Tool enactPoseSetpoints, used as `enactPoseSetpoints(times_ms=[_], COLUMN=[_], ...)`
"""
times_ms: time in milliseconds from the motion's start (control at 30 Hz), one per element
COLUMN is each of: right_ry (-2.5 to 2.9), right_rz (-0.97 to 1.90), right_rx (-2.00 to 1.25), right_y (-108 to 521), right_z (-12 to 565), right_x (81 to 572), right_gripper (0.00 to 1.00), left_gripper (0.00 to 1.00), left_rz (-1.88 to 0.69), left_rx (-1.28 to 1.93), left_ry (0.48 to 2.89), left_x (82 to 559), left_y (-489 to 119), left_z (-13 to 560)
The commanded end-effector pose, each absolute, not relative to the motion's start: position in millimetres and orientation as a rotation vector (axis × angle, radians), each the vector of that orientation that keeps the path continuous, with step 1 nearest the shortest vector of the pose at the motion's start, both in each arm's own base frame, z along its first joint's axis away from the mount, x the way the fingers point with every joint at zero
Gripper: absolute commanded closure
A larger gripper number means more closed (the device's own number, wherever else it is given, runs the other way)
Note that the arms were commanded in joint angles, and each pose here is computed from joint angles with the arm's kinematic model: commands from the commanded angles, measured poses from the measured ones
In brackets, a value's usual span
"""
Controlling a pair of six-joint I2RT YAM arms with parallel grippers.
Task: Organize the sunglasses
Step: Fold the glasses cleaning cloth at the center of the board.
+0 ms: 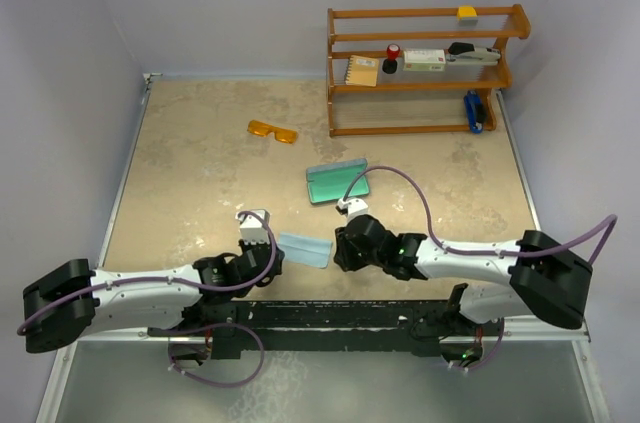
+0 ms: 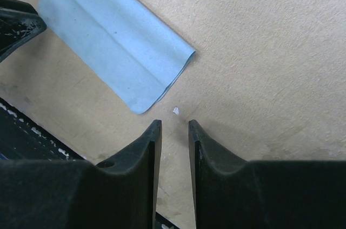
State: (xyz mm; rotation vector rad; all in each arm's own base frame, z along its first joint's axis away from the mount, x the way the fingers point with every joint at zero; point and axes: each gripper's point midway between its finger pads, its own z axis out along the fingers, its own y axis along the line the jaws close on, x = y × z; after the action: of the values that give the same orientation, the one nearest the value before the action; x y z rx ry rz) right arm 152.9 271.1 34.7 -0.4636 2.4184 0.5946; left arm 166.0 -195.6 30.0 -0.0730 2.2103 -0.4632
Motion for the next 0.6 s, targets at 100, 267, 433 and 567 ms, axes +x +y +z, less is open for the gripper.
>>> enactPoseSetpoints(times_ms=[100, 267, 433, 567], right_ry=[2.398, 2.404, 2.401, 2.401], right_rz=[0.656, 0.676, 0.68, 0.679], right_rx=[-0.461, -0.464, -0.462, -0.467], right_y=[292, 297, 298, 298], right_z=[31, 27, 27, 26], right_x=[157, 157, 157, 156], right_gripper=[0.7, 0.69, 0.68, 0.68], left_gripper=[0.79, 0.77, 0.69, 0.68], left_rz=[-0.498, -0.475, -0.424, -0.405], left_rx=[-0.076, -0.074, -0.067, -0.053], left_ry=[2.176, 2.164, 2.144, 2.15], left_x=[168, 171, 175, 176], left_y=[-200, -197, -191, -191], left_z=[37, 41, 48, 47])
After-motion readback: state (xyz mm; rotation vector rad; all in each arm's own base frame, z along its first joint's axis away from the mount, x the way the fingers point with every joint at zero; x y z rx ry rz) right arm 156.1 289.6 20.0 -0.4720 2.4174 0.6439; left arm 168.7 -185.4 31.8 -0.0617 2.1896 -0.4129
